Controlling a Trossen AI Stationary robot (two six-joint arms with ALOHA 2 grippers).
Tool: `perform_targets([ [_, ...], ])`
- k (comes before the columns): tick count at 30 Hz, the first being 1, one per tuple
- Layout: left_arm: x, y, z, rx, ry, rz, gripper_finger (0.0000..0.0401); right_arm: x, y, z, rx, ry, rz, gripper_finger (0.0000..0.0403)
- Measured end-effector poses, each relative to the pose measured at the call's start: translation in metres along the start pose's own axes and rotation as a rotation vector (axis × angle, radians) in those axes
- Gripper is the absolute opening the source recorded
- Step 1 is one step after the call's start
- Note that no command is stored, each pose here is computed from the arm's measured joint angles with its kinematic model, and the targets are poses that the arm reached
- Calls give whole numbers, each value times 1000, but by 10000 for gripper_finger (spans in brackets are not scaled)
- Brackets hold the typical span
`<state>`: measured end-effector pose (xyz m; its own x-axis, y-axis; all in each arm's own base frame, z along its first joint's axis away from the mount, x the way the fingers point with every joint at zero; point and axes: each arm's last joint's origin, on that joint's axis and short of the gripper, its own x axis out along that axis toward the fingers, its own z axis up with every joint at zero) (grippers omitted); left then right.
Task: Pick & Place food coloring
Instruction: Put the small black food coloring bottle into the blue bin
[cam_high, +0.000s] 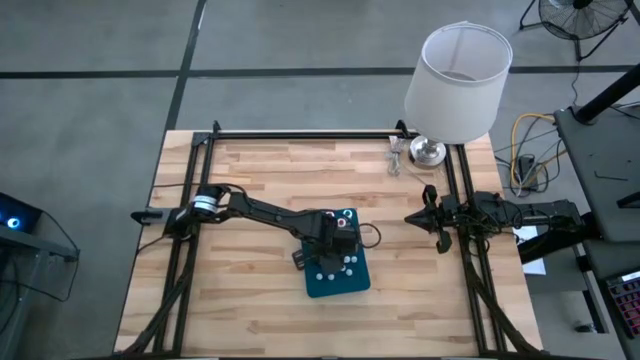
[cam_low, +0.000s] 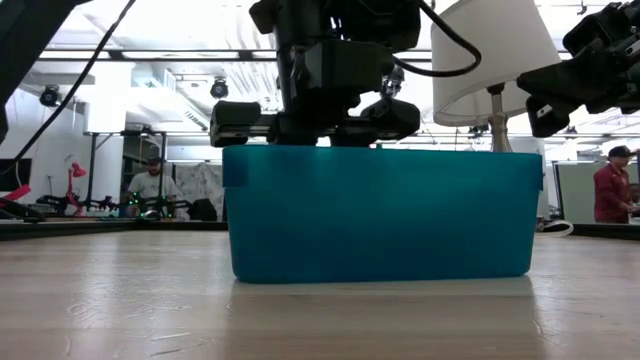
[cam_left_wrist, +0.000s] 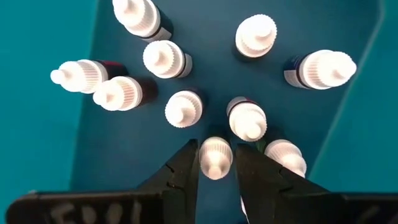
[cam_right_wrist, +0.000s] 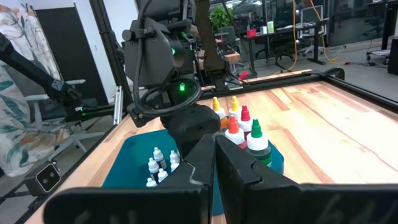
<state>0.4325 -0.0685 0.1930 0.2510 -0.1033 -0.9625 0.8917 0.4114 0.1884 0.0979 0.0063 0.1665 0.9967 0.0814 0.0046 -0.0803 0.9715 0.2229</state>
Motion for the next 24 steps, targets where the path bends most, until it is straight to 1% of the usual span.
perform_targets([
  [8,0,0,0,-4,4,4,78,0,0,0,0,0,0,9],
  [18,0,0,0,-64,12,7,79,0,0,0,0,0,0,9],
  [24,-9,0,0,-79,4,19,79,0,0,0,0,0,0,9],
])
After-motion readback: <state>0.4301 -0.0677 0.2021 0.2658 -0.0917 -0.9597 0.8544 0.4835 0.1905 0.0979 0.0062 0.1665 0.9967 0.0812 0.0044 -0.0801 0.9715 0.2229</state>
